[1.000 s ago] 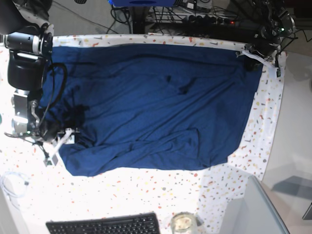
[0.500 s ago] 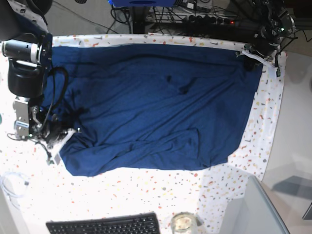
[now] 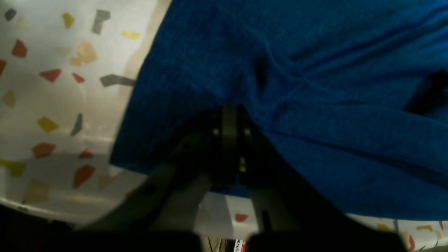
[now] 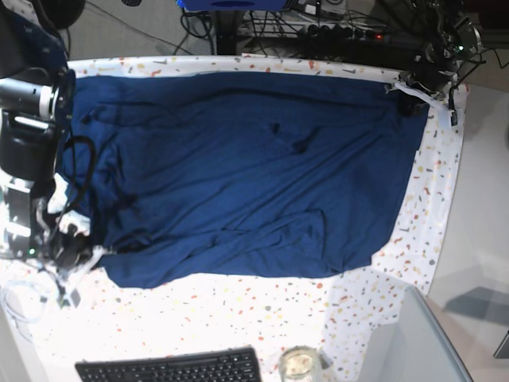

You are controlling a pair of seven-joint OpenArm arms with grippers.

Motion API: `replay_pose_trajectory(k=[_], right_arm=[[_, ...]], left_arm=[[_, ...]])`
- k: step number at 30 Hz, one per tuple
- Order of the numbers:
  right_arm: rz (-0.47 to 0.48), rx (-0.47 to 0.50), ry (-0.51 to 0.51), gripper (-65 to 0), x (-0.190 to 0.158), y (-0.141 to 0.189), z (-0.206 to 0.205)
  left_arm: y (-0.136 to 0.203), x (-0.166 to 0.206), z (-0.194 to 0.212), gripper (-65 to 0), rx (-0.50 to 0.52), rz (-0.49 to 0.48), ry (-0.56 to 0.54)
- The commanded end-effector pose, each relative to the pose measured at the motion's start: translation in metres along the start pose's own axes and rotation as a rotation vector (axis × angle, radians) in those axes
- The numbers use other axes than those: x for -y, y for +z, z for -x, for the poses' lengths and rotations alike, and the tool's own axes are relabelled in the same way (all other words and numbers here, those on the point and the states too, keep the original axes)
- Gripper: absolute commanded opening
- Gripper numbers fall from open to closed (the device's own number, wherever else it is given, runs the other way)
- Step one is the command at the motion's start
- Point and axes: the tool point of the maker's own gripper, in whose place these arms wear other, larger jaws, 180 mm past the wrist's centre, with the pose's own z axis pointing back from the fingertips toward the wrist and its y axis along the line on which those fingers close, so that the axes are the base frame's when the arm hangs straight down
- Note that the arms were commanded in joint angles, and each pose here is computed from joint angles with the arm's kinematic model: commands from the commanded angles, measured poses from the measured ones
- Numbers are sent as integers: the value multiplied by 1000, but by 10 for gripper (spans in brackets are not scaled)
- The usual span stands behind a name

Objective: Layout the t-shirt on the table in an organized manner, then fold the t-shirt properly
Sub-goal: 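Grasp the shirt edge corners with both grippers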

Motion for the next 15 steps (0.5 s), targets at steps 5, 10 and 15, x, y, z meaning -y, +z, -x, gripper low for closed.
replay_pose_trajectory(k=[5, 10, 15], right_arm=[[34, 113, 14, -648, 20, 17, -52], [42, 123, 38, -645, 23, 19, -58], [19, 177, 122, -624, 4, 11, -59]], left_arm=[[3, -3, -12, -650, 37, -1, -13], [4, -3, -14, -650, 41, -1, -15], [5, -4, -12, -650, 38, -4, -15]])
